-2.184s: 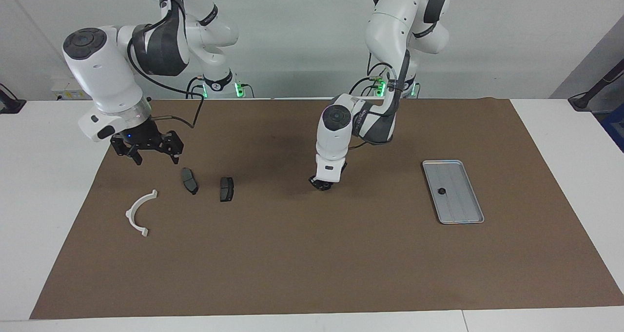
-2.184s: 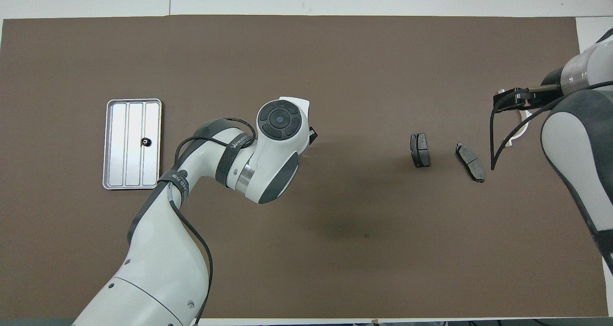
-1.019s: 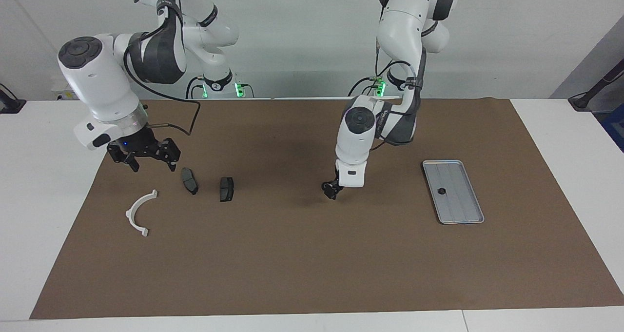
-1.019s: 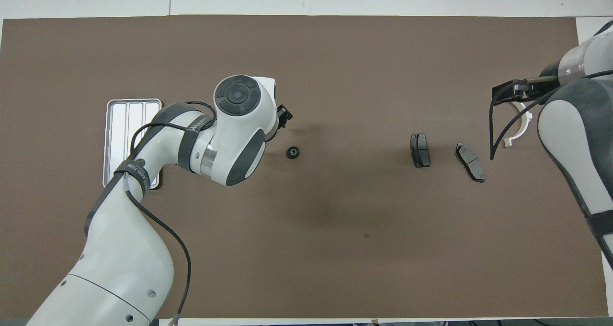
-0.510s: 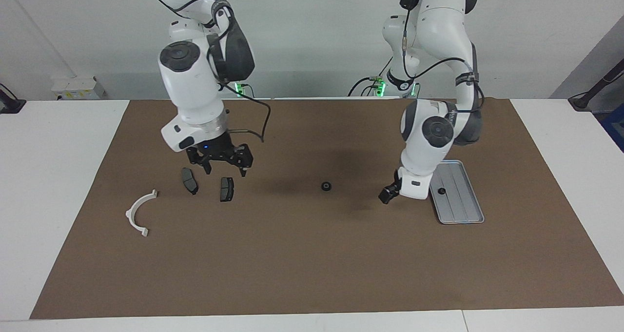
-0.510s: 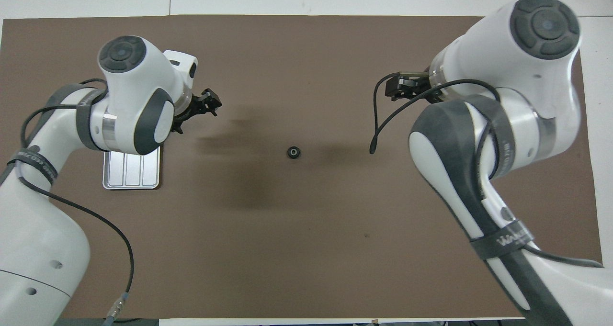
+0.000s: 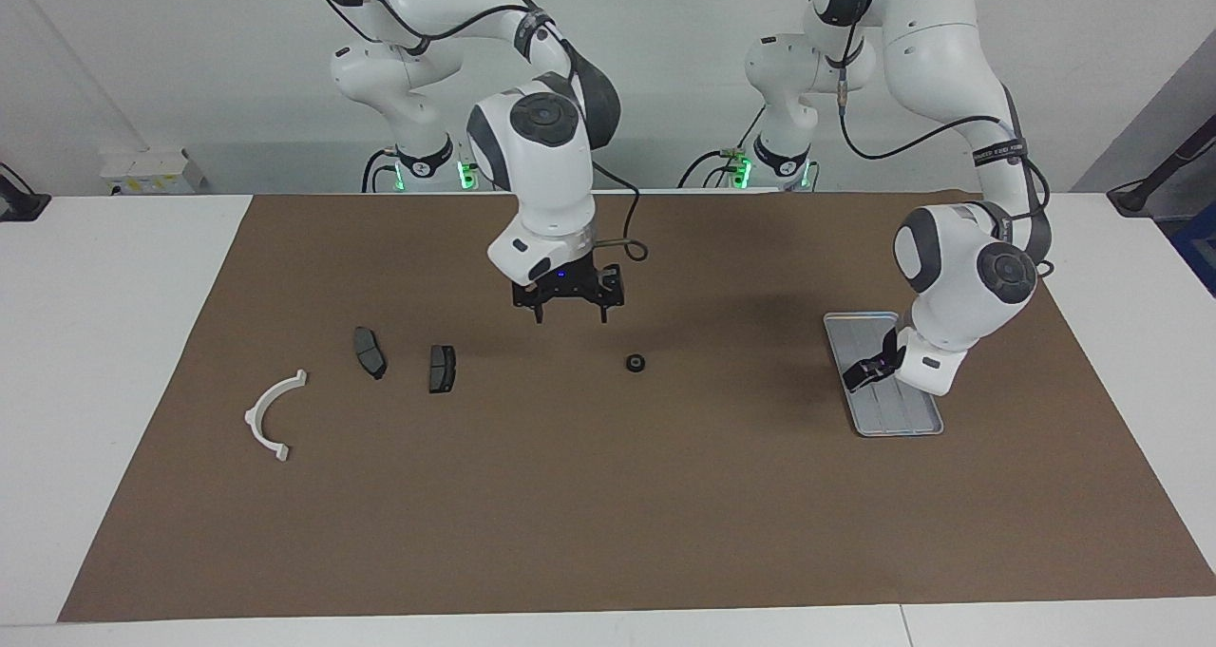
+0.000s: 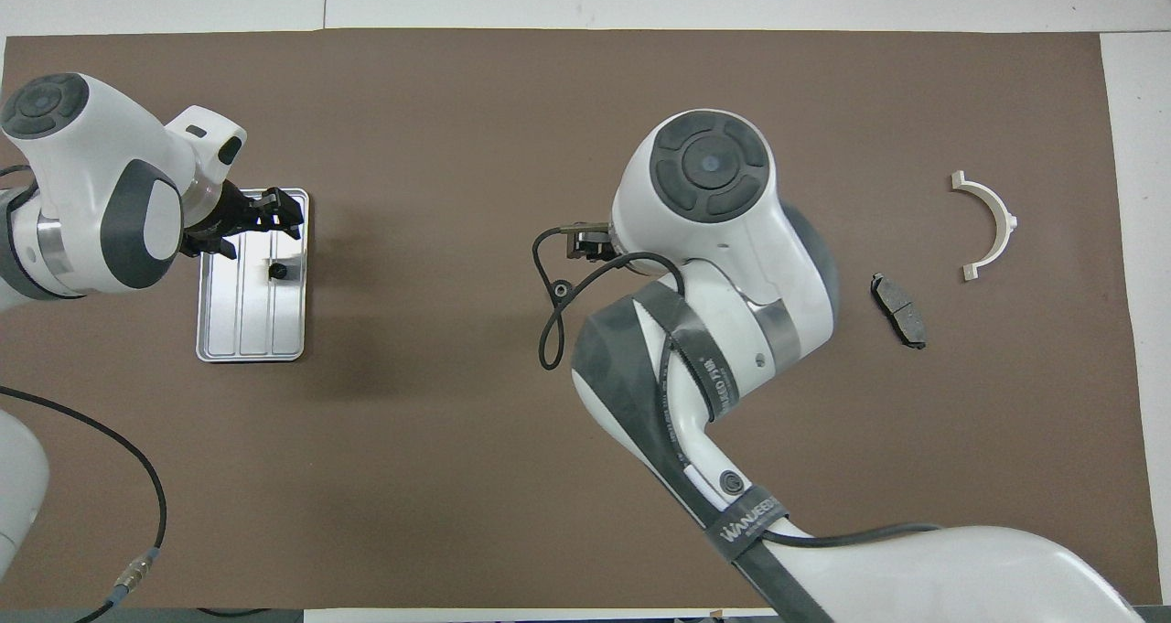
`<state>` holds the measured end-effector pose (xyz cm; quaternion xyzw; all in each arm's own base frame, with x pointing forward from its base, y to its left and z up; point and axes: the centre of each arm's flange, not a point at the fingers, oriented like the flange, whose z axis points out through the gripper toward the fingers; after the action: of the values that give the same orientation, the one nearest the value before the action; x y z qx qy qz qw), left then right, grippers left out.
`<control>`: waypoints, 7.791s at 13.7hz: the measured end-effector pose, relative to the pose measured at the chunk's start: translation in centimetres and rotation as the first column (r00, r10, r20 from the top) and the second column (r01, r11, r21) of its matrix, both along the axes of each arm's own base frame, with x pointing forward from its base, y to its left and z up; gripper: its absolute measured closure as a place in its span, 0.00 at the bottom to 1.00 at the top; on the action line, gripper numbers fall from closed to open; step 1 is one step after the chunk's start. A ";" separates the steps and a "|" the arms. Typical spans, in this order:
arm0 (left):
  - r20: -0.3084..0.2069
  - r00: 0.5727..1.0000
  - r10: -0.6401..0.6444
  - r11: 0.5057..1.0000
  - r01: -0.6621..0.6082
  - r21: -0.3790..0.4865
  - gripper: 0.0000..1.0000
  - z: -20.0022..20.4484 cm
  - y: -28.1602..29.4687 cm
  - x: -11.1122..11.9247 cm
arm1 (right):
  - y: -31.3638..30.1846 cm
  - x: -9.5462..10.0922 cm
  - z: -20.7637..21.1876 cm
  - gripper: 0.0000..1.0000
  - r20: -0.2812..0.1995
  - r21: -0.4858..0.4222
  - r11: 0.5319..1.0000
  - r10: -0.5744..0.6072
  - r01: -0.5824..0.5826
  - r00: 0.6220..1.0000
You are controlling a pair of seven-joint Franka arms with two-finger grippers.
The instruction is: Place bearing gear from tray to pile
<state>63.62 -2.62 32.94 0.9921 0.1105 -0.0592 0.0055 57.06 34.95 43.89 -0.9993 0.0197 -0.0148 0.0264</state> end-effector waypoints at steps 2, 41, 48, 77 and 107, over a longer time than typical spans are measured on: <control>0.001 1.000 -0.009 1.000 0.009 -0.002 0.18 -0.7 -0.1 -0.5 | 2.0 -0.2 -2.2 0.00 0.001 0.018 1.000 0.013 -0.013 1.000; 0.044 0.998 -0.035 0.999 0.035 -0.006 0.76 -2.9 -0.3 -3.6 | 8.2 -1.0 -14.8 0.00 -0.051 0.057 0.997 0.057 -0.054 0.997; 0.043 0.998 -0.034 0.999 0.035 -0.006 0.76 -2.7 -0.3 -3.5 | 7.6 -0.3 -14.7 0.00 -0.032 0.067 0.997 0.041 -0.039 0.999; 0.098 0.934 0.343 0.939 -0.338 -0.066 0.76 4.5 -24.2 -6.4 | -8.1 9.5 -5.1 0.64 0.039 0.073 0.995 0.067 -0.070 0.997; 0.095 0.924 0.371 0.929 -0.369 -0.035 0.76 -3.3 -38.8 -10.1 | -41.1 7.0 -14.1 0.64 0.001 -0.012 0.967 0.255 -0.255 0.967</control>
<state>53.55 -41.38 29.65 0.9550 0.2948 -0.0084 0.0305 64.10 -6.19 29.76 -0.9937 -0.1089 -0.0126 0.0220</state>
